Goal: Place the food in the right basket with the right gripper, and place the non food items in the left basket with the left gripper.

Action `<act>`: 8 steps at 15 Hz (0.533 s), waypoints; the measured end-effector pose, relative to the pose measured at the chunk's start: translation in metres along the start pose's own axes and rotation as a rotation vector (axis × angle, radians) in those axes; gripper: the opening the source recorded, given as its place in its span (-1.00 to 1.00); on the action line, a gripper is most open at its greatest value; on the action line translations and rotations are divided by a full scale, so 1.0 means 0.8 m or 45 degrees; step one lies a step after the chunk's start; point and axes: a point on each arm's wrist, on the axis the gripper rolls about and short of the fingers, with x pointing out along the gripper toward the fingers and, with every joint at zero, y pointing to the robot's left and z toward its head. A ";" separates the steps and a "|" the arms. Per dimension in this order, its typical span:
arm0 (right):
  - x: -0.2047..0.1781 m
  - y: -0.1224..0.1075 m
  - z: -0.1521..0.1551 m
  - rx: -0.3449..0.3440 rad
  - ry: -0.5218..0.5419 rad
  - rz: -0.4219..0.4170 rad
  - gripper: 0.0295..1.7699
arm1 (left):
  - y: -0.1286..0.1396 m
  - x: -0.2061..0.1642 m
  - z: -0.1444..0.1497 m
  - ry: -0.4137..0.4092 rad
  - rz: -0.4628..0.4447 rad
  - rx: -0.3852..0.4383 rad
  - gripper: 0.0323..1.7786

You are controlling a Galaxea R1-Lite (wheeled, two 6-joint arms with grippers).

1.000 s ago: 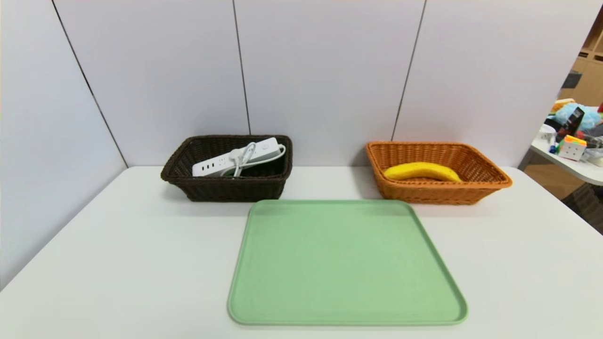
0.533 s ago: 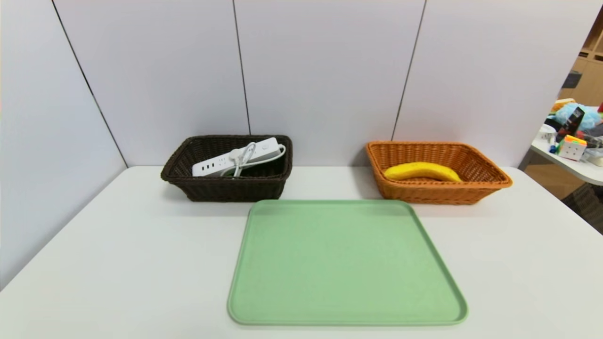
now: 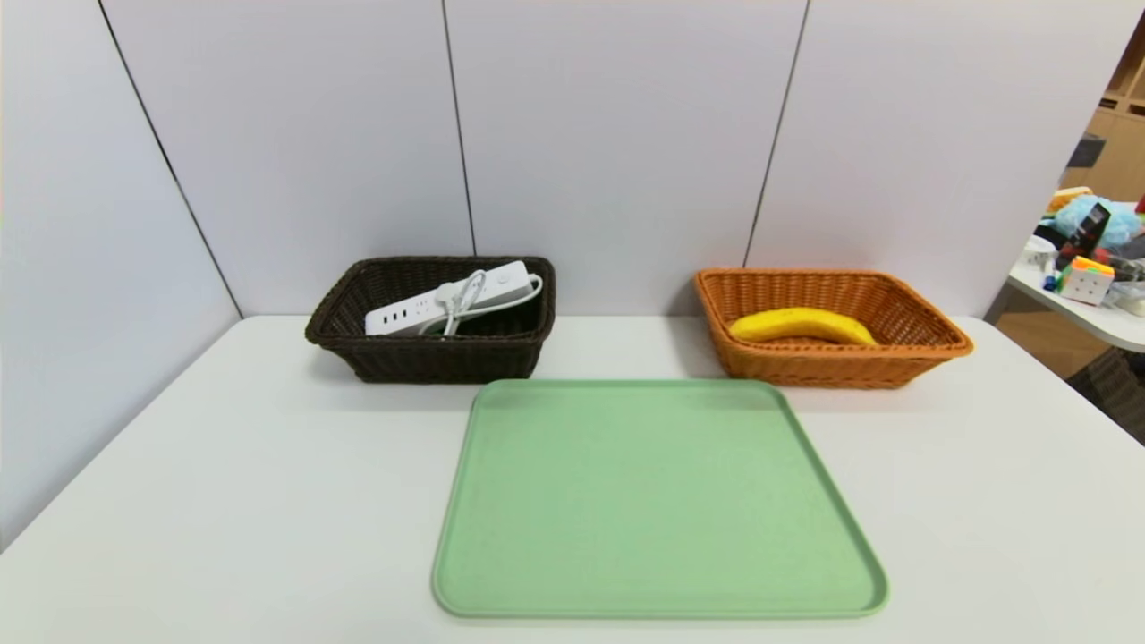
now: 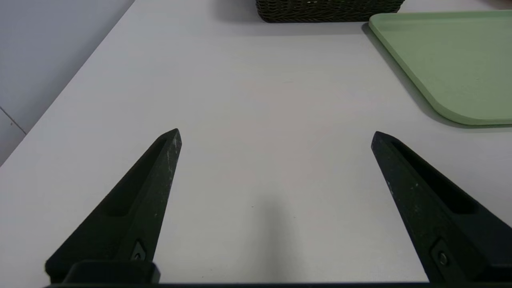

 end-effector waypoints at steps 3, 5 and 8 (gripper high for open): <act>0.001 0.000 -0.003 0.035 0.009 0.004 0.93 | 0.001 0.003 -0.007 0.013 0.030 0.006 0.90; 0.001 0.001 -0.003 0.062 0.010 0.007 0.93 | 0.001 0.006 -0.006 -0.055 0.031 0.004 0.90; 0.001 0.001 -0.003 0.063 0.012 0.007 0.93 | 0.001 0.007 -0.009 -0.057 0.032 -0.015 0.90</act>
